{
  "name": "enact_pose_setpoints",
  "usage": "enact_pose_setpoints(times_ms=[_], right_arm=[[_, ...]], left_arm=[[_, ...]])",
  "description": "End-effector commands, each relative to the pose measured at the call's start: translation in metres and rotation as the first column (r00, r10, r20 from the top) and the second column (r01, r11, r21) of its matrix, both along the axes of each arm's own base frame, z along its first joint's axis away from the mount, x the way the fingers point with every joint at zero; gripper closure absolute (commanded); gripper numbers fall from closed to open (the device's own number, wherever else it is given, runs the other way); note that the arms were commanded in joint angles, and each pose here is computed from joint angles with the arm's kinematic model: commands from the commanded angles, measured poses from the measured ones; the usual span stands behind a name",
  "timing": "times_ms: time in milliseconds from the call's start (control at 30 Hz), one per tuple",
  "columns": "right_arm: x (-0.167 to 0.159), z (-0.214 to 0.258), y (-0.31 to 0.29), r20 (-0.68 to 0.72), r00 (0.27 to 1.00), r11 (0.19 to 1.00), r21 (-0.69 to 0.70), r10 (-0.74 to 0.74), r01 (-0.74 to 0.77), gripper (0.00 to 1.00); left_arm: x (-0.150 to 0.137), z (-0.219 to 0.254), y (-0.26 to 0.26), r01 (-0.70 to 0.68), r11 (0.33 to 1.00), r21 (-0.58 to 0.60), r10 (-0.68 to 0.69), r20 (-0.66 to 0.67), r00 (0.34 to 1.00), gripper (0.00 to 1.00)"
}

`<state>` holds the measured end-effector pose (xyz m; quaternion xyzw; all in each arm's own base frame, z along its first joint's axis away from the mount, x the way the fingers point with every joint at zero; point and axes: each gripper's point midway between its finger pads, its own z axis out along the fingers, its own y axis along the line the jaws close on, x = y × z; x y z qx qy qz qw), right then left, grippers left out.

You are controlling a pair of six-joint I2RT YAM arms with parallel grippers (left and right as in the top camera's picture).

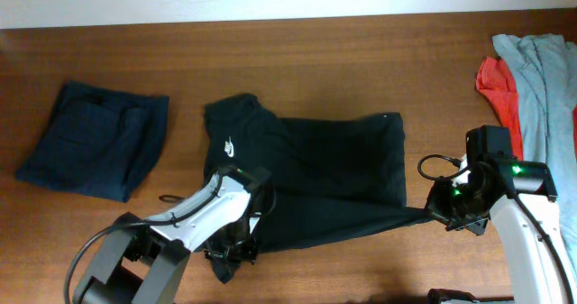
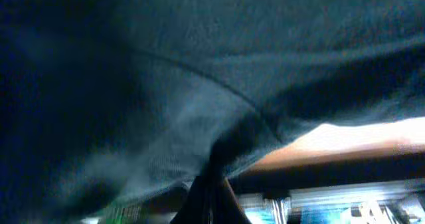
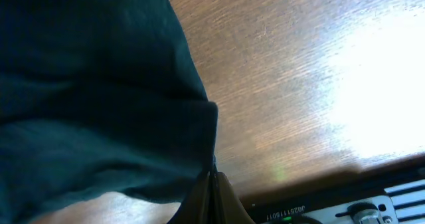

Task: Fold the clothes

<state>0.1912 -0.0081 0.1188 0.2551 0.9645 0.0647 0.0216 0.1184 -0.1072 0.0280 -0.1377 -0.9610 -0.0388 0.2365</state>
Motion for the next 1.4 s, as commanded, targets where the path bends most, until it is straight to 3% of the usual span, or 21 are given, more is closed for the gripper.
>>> enact_pose_setpoints(times_ms=[0, 200, 333, 633, 833, 1000, 1100, 1167, 1200, 1267, 1367], right_arm=[[0.000, 0.005, 0.000, 0.005, 1.000, 1.000, 0.002, -0.002, 0.002, 0.96], [-0.006, 0.004, 0.003, -0.014, 0.999, 0.999, 0.014, 0.035, -0.035, 0.96], [0.007, 0.008, 0.015, 0.055, 0.996, 0.993, 0.085, 0.076, -0.081, 0.96], [0.059, 0.019, 0.017, 0.269, 0.960, 0.990, 0.089, 0.078, -0.105, 0.96], [0.099, 0.018, 0.011, 0.370, 0.927, 0.993, 0.070, 0.058, -0.090, 0.96], [0.115, -0.007, 0.009, 0.325, 0.944, 0.993, 0.087, 0.049, -0.081, 0.96], [0.120, -0.019, 0.008, 0.306, 0.951, 0.993, 0.092, 0.048, -0.079, 0.95], [0.122, -0.023, 0.006, 0.297, 0.954, 0.993, 0.091, 0.046, -0.076, 0.85], [0.121, -0.023, 0.006, 0.294, 0.955, 0.993, 0.091, 0.048, -0.078, 0.71], [0.118, -0.023, 0.007, 0.288, 0.956, 0.992, 0.088, 0.062, -0.090, 0.50], [0.110, -0.025, 0.008, 0.254, 0.965, 0.991, 0.096, 0.062, -0.089, 0.35]], left_arm=[[0.020, 0.038, -0.011, 0.003, 0.999, -0.045, 0.001, 0.082, 0.997, 0.99], [0.047, 0.099, -0.017, 0.026, 0.991, -0.130, 0.012, 0.283, 0.959, 1.00], [0.074, 0.121, -0.003, 0.007, 0.995, -0.096, 0.034, 0.415, 0.909, 1.00], [0.131, 0.113, 0.026, -0.074, 0.992, -0.100, 0.115, 0.518, 0.848, 1.00], [0.180, 0.103, 0.022, -0.008, 0.991, -0.135, 0.090, 0.616, 0.782, 1.00], [0.217, 0.096, 0.011, 0.090, 0.987, -0.136, 0.030, 0.691, 0.722, 0.88], [0.227, 0.094, 0.015, 0.079, 0.990, -0.113, 0.024, 0.711, 0.703, 0.70], [0.228, 0.093, 0.024, 0.061, 0.995, -0.082, 0.016, 0.713, 0.701, 0.51], [0.224, 0.092, 0.031, 0.043, 0.996, -0.073, 0.021, 0.699, 0.715, 0.46], [0.216, 0.089, 0.034, 0.032, 0.996, -0.088, 0.035, 0.668, 0.743, 0.45], [0.195, 0.084, 0.027, 0.030, 0.987, -0.155, 0.068, 0.590, 0.805, 0.40]])
